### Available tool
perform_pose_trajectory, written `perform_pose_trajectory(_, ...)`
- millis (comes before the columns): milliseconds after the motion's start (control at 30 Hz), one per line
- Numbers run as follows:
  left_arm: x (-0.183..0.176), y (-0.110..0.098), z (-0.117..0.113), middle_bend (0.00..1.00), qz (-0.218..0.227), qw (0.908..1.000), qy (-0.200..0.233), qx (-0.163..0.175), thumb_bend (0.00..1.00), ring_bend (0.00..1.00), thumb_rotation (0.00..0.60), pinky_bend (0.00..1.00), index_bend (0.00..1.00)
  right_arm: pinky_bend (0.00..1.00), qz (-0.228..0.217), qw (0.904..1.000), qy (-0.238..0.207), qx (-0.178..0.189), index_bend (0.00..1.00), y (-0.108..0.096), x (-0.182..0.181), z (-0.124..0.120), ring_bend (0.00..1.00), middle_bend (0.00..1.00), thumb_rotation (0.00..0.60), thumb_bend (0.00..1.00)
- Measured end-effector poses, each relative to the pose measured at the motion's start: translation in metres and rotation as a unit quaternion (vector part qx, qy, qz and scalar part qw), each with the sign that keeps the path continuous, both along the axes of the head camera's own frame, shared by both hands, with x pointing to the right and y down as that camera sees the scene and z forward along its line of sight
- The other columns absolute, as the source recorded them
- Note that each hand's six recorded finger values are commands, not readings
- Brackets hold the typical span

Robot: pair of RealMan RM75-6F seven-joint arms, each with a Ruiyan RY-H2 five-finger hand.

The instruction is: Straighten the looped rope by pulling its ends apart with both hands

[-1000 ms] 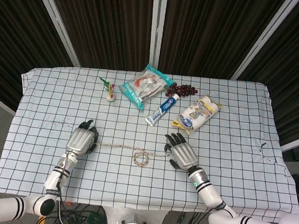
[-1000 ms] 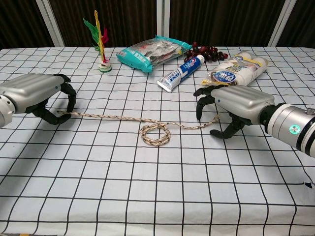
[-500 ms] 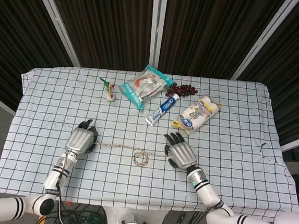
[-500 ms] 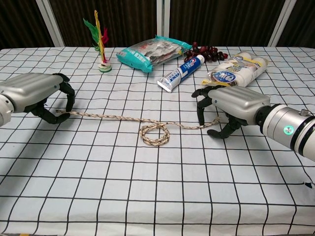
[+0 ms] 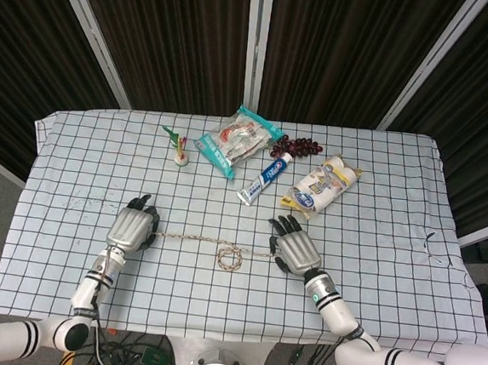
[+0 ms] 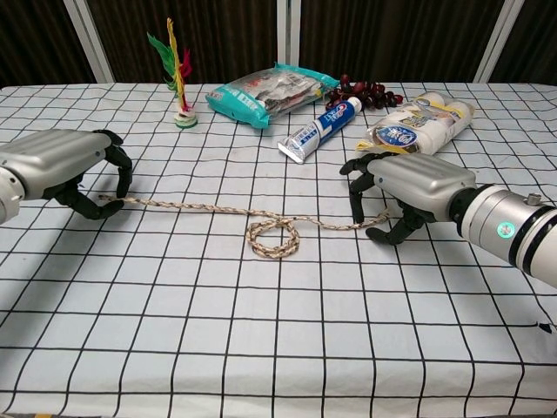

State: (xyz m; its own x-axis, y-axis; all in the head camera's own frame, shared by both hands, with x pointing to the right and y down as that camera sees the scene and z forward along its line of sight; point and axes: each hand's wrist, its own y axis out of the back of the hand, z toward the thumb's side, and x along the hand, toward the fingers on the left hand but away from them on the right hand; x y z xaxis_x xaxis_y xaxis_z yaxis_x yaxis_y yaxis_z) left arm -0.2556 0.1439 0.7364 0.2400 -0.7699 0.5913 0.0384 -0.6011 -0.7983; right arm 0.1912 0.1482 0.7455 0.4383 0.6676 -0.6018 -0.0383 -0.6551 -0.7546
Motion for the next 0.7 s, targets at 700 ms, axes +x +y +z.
perform_pose_trajectory(700,-0.0002,0.0005,0.0004,0.33,0.001,1.0000,-0.001,-0.001,0.42,0.08,0.600,0.18,0.64,0.00,0.003,1.0000,0.003,0.002,0.57,-0.0006,0.0013,0.0025,0.00,0.12,0.600,0.30)
